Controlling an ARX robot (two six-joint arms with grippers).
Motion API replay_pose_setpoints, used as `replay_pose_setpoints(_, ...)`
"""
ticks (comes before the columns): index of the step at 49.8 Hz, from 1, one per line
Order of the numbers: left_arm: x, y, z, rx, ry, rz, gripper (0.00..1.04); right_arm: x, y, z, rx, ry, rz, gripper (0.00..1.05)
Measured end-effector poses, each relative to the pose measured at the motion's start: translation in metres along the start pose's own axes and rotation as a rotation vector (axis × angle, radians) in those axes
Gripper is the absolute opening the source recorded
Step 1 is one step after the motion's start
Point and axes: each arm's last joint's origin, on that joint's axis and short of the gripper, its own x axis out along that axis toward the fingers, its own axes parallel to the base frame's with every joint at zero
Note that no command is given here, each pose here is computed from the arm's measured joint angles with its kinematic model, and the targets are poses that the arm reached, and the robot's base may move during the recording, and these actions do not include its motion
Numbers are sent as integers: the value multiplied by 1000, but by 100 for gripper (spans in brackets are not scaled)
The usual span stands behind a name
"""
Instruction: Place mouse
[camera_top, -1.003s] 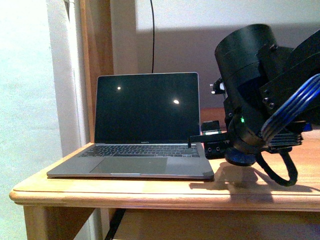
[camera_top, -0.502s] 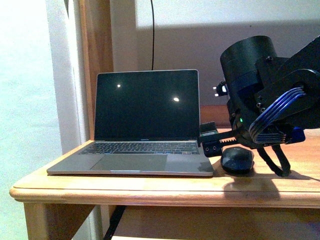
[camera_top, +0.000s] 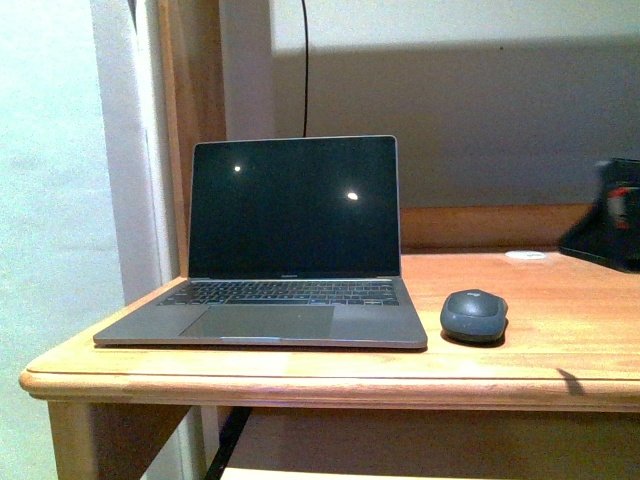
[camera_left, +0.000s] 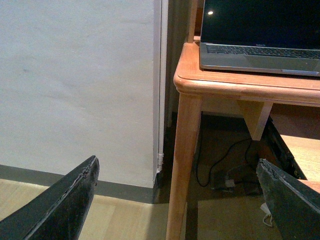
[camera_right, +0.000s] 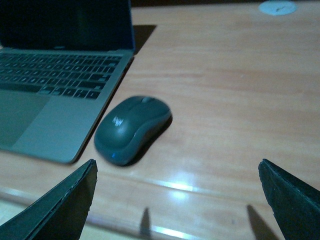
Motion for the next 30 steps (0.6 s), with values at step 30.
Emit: replay_pose_setpoints(30,0,0,0,0,0,0,97,-98,-93,-132,30,208,391,97)
